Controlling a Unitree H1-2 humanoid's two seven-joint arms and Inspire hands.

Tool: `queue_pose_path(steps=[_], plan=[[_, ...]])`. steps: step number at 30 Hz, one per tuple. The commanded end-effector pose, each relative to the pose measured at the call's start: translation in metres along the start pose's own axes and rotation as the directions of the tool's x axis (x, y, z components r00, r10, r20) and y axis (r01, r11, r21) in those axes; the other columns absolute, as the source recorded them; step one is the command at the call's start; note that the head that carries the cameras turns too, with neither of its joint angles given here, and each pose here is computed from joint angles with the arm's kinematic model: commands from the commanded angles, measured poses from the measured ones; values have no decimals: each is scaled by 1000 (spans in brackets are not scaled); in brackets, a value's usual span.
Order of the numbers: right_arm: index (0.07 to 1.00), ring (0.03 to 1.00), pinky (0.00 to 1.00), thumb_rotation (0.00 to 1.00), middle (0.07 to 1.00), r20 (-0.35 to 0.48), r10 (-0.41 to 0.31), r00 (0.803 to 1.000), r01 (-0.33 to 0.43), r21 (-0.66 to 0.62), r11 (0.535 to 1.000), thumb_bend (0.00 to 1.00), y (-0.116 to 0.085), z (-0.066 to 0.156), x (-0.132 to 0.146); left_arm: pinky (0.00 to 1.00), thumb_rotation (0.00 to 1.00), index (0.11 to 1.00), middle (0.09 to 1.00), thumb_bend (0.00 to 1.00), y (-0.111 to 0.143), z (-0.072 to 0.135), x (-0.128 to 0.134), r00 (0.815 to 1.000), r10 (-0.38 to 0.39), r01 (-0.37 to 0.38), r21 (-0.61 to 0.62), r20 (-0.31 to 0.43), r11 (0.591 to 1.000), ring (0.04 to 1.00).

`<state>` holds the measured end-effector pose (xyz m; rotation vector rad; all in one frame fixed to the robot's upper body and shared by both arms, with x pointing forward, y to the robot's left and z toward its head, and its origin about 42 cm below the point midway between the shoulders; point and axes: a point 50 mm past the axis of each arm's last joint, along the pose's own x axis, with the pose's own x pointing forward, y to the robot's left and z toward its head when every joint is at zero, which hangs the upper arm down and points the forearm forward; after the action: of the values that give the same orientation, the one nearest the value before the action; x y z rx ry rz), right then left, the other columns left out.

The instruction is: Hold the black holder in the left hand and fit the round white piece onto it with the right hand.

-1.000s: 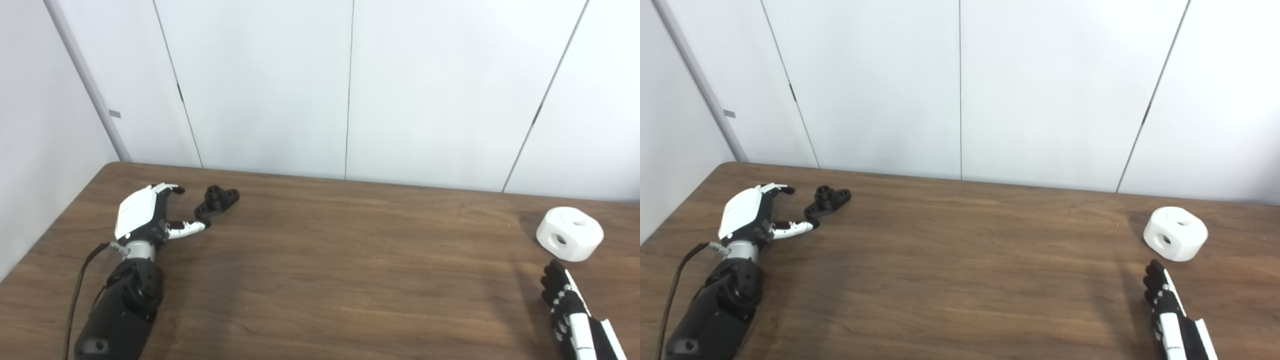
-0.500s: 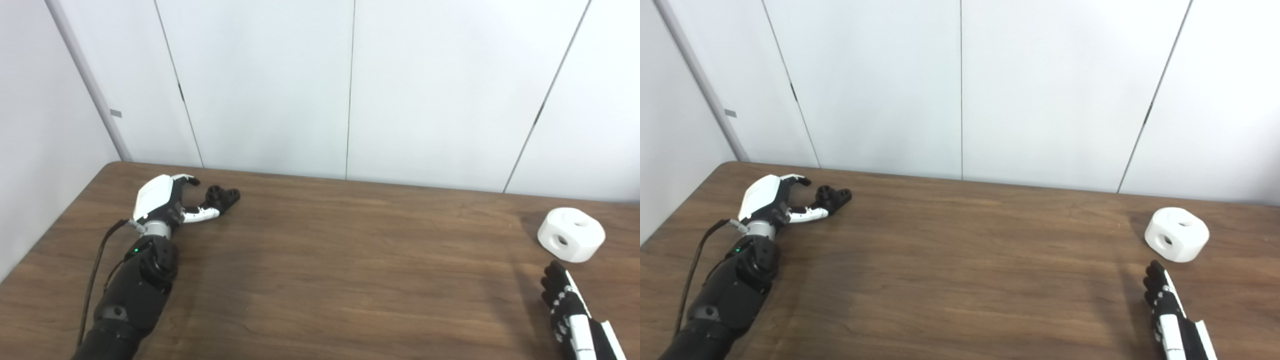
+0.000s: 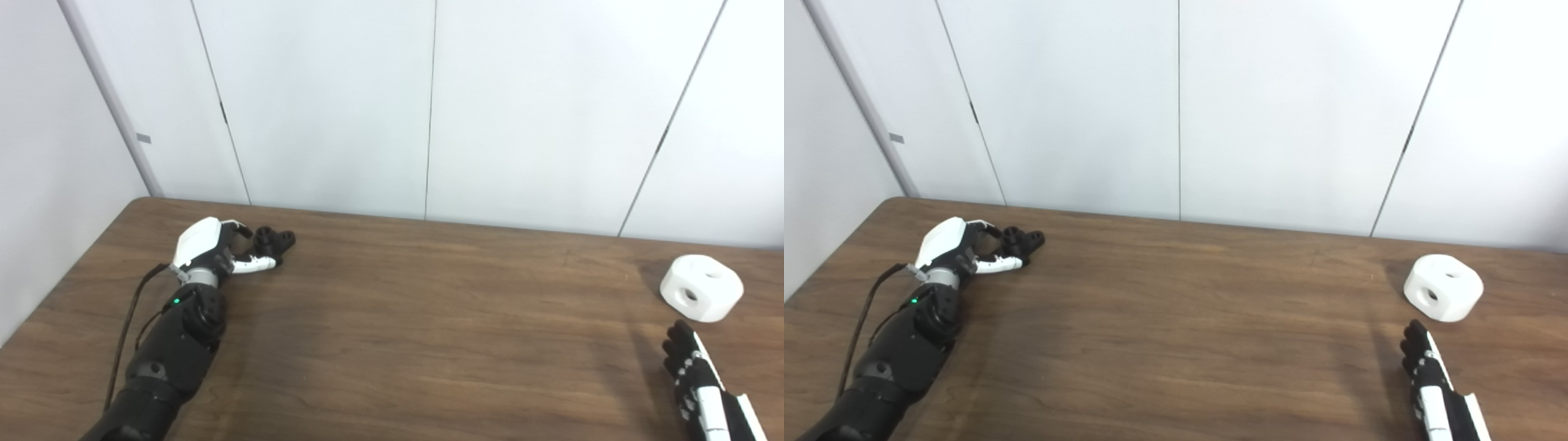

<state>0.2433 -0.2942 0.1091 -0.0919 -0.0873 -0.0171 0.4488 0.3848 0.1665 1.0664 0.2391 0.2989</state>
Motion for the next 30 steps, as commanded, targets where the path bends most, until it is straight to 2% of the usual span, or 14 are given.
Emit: queue_pose_path(steps=[1, 20, 26, 30], plan=[[976, 972, 1000, 982, 980, -139, -17, 990, 26, 68, 997, 581, 18, -35, -29, 1000, 348, 729, 891, 866, 26, 13, 12, 997, 73, -73, 19, 15, 997, 964], [981, 975, 1000, 975, 980, -133, -12, 991, 20, 64, 998, 591, 19, -35, -27, 1000, 357, 682, 880, 857, 27, 10, 14, 1000, 30, -30, 57, 4, 998, 950], [979, 975, 1000, 969, 979, -134, -14, 991, 23, 66, 998, 571, 19, -35, -27, 1000, 308, 667, 874, 841, 29, 9, 14, 1000, 25, -25, 73, 7, 997, 950], [975, 979, 1000, 967, 980, -139, -15, 990, 25, 68, 997, 589, 19, -35, -27, 1000, 268, 623, 854, 843, 26, 9, 14, 999, 36, -37, 59, 19, 998, 943]])
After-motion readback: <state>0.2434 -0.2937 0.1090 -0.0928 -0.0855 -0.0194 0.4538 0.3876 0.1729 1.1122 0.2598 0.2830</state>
